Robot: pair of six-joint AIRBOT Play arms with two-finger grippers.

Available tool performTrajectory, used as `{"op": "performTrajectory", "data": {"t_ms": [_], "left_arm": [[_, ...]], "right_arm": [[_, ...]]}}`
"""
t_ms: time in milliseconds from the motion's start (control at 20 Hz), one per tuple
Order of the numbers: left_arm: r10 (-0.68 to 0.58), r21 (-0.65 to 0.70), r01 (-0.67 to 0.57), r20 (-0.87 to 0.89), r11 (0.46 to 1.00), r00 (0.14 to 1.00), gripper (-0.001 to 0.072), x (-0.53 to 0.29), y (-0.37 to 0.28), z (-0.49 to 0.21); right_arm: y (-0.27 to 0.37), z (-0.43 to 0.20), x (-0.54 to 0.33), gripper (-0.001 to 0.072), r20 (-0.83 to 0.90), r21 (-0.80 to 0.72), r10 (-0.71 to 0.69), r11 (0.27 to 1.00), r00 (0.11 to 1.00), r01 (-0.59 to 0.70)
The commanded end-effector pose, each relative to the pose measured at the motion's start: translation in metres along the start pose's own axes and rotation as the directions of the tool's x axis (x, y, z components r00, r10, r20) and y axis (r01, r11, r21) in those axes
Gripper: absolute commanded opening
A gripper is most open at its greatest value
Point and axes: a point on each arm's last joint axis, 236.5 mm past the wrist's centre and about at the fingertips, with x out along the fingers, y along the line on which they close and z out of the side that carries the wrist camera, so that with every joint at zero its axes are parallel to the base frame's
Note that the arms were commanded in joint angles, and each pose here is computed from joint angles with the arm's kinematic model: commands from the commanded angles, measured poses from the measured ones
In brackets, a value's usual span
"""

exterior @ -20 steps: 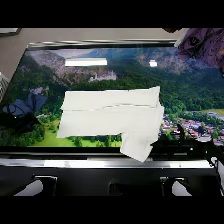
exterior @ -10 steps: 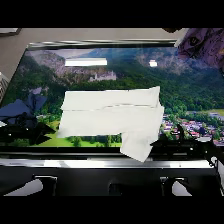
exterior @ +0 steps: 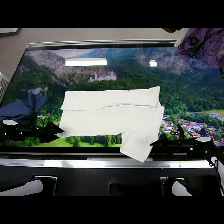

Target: Fold the clothes and pants, and hang the long-sleeved shirts on hangers.

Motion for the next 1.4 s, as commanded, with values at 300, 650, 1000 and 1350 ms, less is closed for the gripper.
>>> {"op": "performTrajectory", "data": {"t_ms": [300,650,1000,1350], "left_arm": [[0.046,-0.036,-0.044,0.039,0.998,0.998,0.0016,-0.021,-0.014,0.005],[0.323,-0.057,-0.318,0.158,0.946,0.933,0.0015,-0.09,-0.004,-0.043],[0.307,0.087,-0.342,0.276,0.936,0.911,0.0015,-0.09,-0.039,-0.043],[0.272,0.108,-0.333,0.373,0.937,0.887,0.0016,-0.088,-0.067,0.036]], "right_arm": [[0.019,-0.003,-0.019,0.0034,0.073,-0.08,0.0,0.997,0.997,0.005],[0.027,-0.08,-0.063,0.0034,0.103,-0.057,-0.14,0.988,0.985,0.146],[0.063,-0.09,-0.091,0.0033,0.28,-0.103,-0.08,0.988,0.957,0.113],[0.103,0.024,-0.092,0.0033,0.314,-0.142,0.088,0.989,0.945,-0.045]]}}
